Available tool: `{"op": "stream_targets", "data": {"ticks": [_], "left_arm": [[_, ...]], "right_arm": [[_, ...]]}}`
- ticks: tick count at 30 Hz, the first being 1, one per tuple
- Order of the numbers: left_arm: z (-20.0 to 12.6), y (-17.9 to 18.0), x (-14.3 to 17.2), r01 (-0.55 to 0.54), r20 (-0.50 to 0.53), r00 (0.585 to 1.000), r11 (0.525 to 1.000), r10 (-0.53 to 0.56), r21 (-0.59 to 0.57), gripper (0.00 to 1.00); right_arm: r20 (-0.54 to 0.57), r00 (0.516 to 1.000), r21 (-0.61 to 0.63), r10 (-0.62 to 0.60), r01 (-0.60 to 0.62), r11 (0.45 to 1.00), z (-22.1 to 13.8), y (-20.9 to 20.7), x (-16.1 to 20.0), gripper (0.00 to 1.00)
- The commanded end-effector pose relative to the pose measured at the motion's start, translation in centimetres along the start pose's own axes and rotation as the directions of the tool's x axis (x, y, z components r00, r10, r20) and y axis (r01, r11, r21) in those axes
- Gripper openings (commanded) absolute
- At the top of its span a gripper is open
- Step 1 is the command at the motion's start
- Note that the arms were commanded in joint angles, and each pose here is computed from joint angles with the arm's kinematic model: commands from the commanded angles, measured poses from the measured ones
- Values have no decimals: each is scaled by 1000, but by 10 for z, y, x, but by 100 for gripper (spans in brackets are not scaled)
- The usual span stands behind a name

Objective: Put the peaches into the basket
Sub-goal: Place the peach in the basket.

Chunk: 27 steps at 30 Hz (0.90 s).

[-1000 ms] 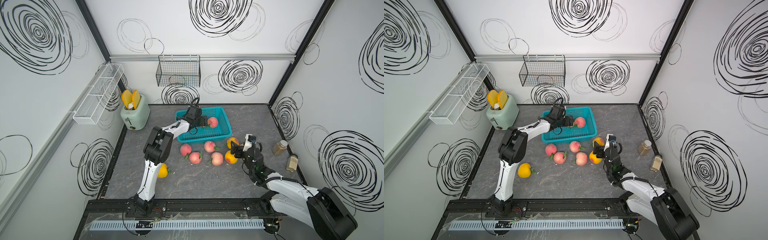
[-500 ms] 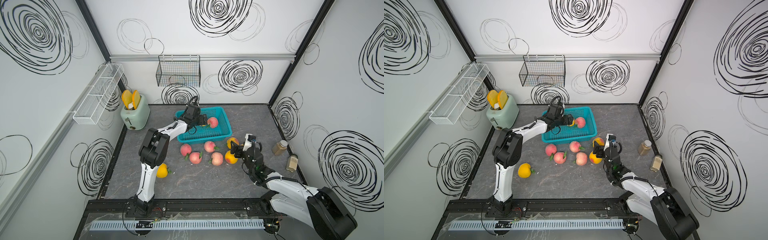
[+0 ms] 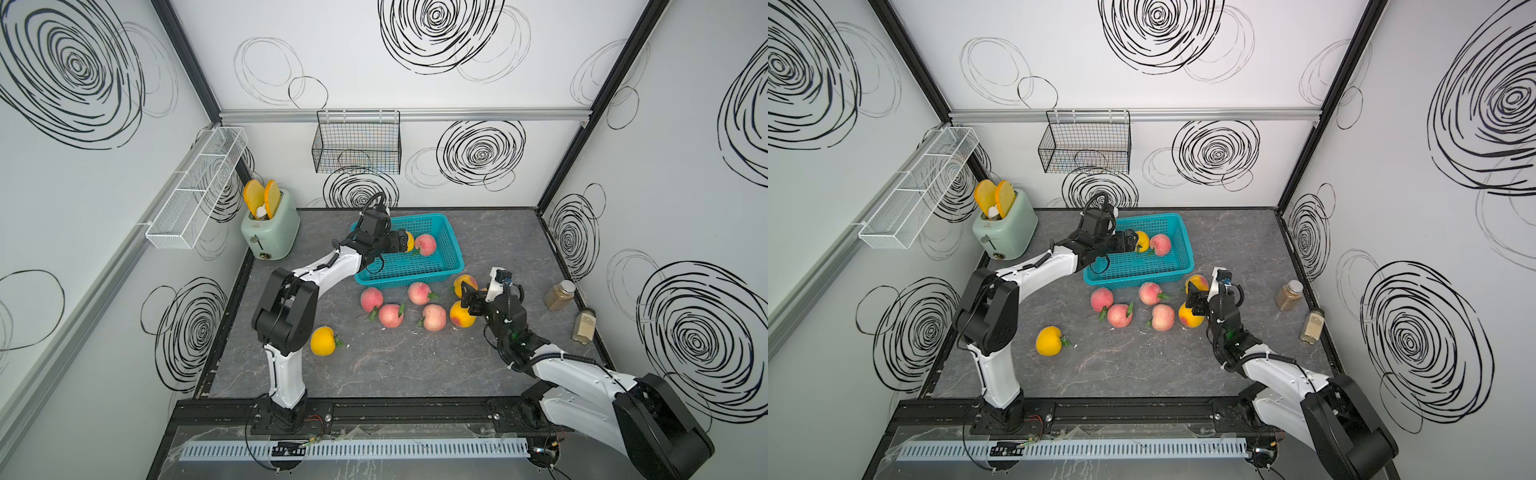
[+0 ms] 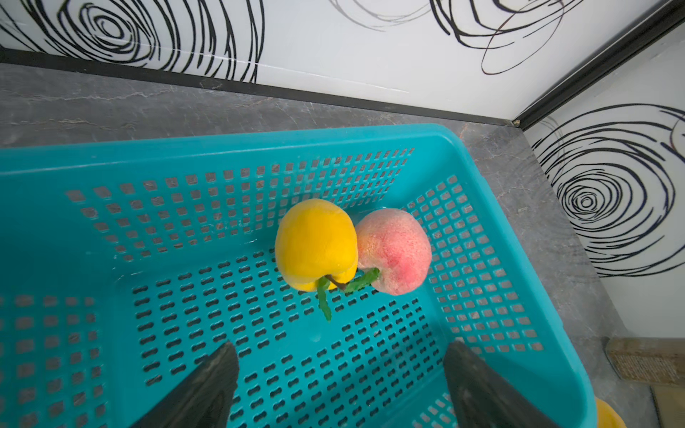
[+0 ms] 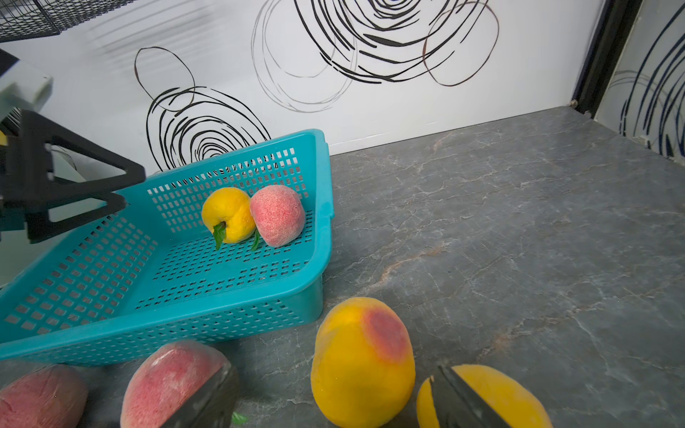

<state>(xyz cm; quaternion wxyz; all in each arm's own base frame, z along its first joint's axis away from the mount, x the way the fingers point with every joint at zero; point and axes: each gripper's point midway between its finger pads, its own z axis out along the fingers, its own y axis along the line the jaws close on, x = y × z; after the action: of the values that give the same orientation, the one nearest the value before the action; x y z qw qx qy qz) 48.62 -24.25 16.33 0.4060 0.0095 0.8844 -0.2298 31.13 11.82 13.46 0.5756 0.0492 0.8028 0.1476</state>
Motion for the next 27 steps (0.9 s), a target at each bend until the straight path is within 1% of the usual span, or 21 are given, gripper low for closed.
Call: {"op": "stream_targets", "data": {"ticks": [1,11,12,16,23,27], "left_arm": [[-26,4,-20,-8,74,997,1000,7,23,91],[-91,34,-12,24,95,995,1000,-23,-7,91],[-99,36,-11,5,98,995,1000,-3,-11,91],[-123,45,-5,-7,90,996,999,11,-43,91],[-161,57,6,1,94,996,997,6,-75,91],[-181,53,11,11,108,994,998,-4,-62,91]], "right_arm": [[34,999,-11,5,-5,1000,0,7,-15,85],[16,1000,-22,1,-1,1000,3,10,-11,85],[13,1000,-22,2,-1,1000,3,9,-10,85],[14,1000,-26,4,-3,1000,2,10,-11,85],[7,1000,-37,13,-12,999,3,11,-9,85],[0,1000,-41,12,-12,999,3,12,-7,85]]}}
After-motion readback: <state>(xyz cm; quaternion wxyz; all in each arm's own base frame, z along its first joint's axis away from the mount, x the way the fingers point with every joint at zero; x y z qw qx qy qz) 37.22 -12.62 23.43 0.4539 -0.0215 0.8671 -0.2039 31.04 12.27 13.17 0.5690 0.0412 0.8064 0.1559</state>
